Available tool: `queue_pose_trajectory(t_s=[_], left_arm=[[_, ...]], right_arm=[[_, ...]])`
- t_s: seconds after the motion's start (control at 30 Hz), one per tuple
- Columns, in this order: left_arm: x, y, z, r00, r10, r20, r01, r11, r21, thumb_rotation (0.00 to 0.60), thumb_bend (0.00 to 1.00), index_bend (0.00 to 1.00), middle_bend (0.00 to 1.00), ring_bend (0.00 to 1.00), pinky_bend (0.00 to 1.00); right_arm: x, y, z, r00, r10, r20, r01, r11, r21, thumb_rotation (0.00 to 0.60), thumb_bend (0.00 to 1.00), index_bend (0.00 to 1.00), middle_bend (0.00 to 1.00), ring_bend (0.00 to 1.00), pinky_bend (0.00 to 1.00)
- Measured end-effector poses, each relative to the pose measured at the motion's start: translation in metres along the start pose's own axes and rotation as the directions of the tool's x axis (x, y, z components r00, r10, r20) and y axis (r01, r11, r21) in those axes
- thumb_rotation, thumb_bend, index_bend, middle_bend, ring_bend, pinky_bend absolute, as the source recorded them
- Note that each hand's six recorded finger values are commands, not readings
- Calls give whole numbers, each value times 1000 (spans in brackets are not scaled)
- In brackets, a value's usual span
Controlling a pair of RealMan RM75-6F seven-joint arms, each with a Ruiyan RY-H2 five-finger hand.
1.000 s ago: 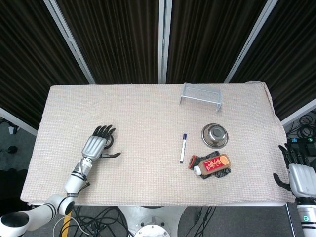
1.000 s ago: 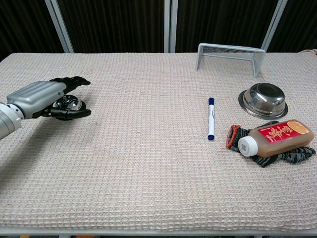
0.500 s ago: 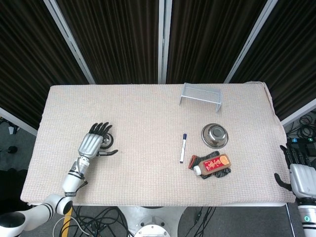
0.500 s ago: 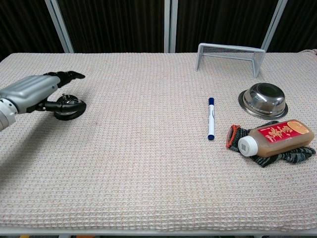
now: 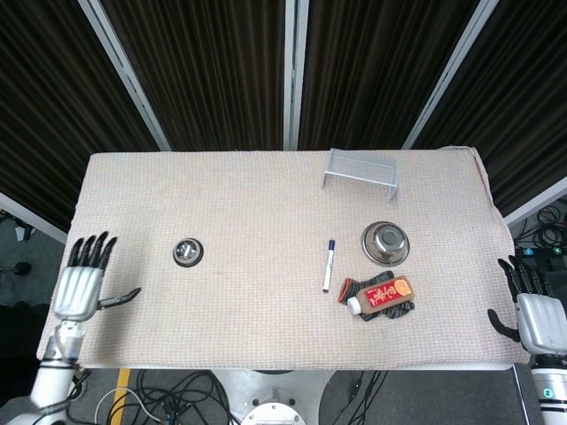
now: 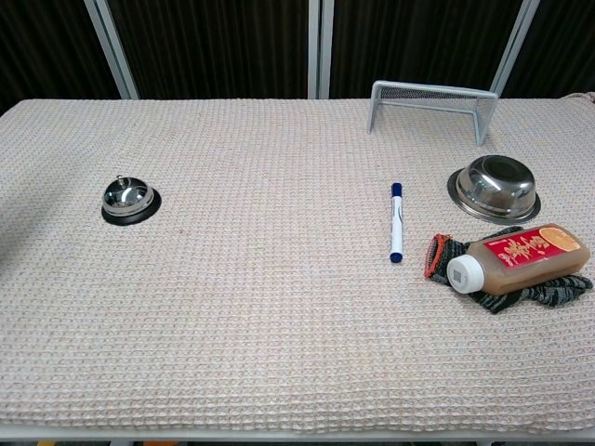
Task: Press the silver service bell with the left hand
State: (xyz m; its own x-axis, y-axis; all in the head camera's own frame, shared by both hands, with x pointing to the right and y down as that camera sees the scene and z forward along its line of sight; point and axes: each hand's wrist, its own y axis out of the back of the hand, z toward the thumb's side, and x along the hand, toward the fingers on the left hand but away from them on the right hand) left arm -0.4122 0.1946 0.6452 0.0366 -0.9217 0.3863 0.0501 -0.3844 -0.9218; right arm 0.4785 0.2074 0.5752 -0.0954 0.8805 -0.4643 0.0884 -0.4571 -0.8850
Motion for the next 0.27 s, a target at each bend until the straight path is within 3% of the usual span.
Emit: queue_pose_trajectory(t_s=[0.13,0.27], left_arm=[[-44,6,-20,998,-21,-64,23,1000,20,79,0,0,0,0,0],[-56,10,-26,997,-15,-79,17,999,33,80,0,0,0,0,0]], right_arm=[[2,2,1,1000,-9,-1,9,1000,22,600,230,0,0,0,0],[4,5,4,1000,-29,-4,29,999,36,600,231,0,0,0,0]])
